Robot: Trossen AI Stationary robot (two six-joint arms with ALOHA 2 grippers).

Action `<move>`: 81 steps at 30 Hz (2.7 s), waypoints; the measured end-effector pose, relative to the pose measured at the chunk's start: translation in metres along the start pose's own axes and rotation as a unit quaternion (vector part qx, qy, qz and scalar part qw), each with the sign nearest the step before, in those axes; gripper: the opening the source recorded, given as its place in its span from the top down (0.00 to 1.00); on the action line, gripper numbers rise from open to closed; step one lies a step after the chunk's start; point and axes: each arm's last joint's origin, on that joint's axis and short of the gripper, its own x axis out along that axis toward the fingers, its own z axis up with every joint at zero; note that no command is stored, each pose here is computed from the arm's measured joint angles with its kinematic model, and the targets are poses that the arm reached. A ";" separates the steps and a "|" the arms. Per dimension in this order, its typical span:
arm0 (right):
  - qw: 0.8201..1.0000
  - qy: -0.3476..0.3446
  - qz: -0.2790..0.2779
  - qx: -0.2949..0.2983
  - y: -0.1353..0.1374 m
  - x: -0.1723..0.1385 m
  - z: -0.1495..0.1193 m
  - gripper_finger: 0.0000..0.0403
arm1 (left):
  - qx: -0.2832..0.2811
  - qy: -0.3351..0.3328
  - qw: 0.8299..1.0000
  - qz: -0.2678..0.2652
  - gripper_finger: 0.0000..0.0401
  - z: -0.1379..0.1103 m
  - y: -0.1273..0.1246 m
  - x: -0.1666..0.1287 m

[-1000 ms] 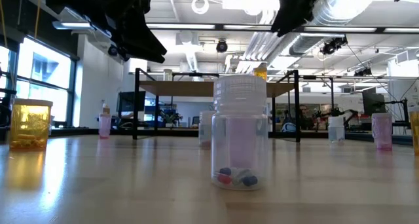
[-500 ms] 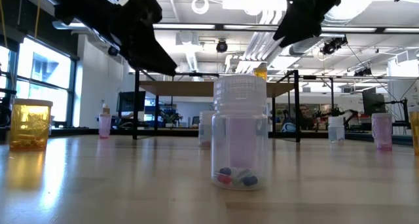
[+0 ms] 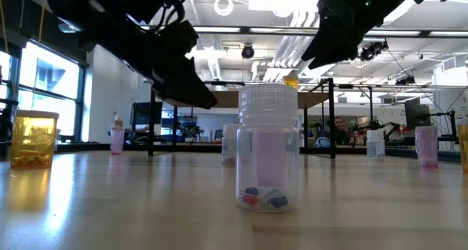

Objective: Pick and place medicine bottles onto shelf by color
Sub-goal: Put the top left white pill bottle on the shelf

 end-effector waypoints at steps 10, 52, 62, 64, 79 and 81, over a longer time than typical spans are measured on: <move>1.000 0.001 0.002 -0.005 0.001 0.001 -0.004 0.36 | -0.013 0.000 1.000 -0.005 0.51 -0.013 -0.004 0.020; 1.000 0.001 0.002 -0.006 0.001 0.001 -0.004 0.36 | 0.004 0.016 1.000 -0.005 0.48 -0.012 -0.011 0.058; 1.000 0.001 0.002 -0.006 0.001 0.001 -0.004 0.36 | 0.010 0.016 1.000 -0.006 0.64 -0.012 -0.011 0.058; 1.000 0.001 0.002 -0.006 0.001 0.001 -0.004 0.36 | 0.014 0.016 1.000 -0.006 0.65 -0.012 -0.011 0.058; 1.000 0.001 0.003 -0.007 0.001 0.001 -0.004 0.36 | 0.039 -0.077 0.996 -0.006 0.64 0.046 0.002 0.008; 1.000 0.001 0.003 -0.007 0.001 0.001 -0.004 0.36 | 0.046 -0.103 0.994 0.010 0.64 0.057 0.010 -0.003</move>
